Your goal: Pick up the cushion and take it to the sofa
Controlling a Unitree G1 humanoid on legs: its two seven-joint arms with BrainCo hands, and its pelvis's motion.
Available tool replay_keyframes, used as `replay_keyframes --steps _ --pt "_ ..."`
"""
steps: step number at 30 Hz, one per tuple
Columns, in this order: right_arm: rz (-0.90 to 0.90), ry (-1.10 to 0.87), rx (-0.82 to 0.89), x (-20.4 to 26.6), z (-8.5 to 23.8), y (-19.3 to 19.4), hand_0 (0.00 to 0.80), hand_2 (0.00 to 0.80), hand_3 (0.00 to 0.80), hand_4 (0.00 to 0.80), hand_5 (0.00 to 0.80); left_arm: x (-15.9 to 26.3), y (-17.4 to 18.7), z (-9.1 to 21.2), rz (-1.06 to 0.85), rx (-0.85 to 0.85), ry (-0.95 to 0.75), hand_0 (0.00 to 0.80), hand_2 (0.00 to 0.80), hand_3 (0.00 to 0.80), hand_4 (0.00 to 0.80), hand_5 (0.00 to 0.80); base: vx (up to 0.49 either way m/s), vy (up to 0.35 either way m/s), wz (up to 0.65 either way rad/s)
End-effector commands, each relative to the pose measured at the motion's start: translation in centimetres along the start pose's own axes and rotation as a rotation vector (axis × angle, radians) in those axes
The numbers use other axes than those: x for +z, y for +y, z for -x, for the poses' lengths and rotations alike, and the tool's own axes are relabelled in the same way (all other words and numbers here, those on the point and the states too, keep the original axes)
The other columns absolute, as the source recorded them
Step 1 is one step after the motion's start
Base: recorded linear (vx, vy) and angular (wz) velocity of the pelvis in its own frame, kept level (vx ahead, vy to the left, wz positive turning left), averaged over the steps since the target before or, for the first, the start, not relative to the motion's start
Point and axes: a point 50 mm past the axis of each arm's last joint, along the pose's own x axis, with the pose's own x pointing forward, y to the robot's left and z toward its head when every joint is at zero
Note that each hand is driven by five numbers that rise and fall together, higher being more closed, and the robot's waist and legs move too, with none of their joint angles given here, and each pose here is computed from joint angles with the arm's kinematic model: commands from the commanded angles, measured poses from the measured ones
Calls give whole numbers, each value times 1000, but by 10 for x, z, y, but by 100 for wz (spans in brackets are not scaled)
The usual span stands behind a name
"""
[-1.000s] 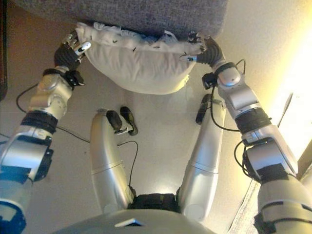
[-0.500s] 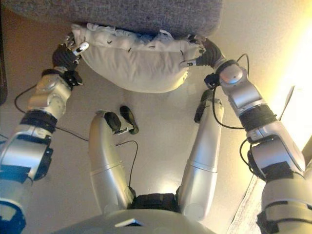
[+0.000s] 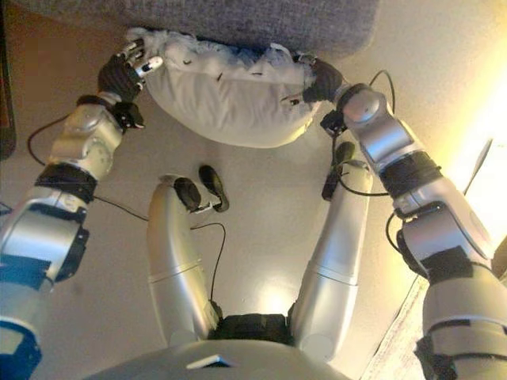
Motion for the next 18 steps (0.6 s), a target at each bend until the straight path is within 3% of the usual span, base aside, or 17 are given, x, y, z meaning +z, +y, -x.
replay_keyframes --steps 1,18 --pt "22 -109 -6 39 -9 6 800 800 800 800 800 31 -46 -15 39 -187 -120 800 800 800 800 800 -32 -75 9" --pt "67 -51 -113 29 -9 0 800 800 800 800 800 39 -51 -13 14 -223 -176 800 800 800 800 800 -31 -55 4"
